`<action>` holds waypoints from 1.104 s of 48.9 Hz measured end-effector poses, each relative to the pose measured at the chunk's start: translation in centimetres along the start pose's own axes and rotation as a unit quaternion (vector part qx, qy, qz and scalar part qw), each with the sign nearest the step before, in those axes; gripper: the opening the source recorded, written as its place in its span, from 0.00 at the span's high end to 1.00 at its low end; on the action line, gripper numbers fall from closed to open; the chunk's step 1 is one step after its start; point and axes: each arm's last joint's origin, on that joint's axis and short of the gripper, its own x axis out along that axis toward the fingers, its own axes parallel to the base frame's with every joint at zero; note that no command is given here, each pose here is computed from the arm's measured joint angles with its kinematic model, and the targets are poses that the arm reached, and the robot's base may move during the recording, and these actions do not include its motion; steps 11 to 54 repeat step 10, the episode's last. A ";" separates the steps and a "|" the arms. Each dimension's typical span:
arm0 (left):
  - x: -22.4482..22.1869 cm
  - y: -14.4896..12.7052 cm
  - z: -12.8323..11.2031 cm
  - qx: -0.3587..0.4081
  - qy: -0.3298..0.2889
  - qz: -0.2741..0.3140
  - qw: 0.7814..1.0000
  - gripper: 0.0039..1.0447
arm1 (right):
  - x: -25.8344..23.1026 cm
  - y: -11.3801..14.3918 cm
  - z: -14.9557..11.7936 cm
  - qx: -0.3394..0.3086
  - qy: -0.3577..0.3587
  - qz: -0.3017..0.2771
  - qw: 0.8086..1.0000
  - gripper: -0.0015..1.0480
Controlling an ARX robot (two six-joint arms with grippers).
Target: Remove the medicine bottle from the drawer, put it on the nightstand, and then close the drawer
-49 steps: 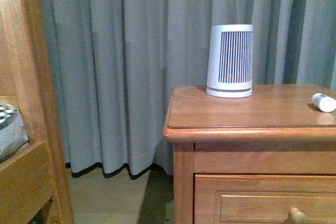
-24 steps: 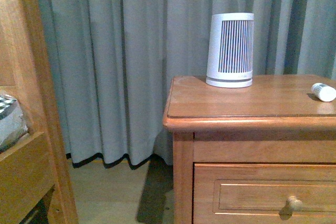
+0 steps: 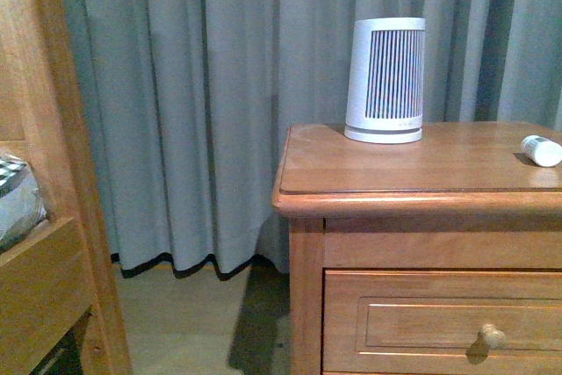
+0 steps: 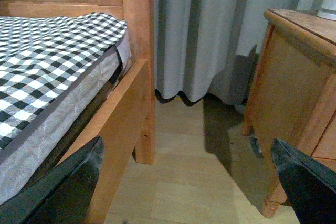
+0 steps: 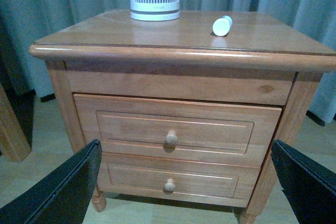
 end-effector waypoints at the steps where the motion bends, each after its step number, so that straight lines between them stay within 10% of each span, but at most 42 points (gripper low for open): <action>1: 0.0 0.0 0.0 0.000 0.000 0.000 1.000 0.06 | 0.0 0.0 0.0 0.000 0.000 0.000 1.000 0.07; 54: 0.0 0.0 0.0 0.000 0.000 0.000 1.000 0.06 | 0.0 0.0 0.0 0.000 0.000 0.000 1.000 0.07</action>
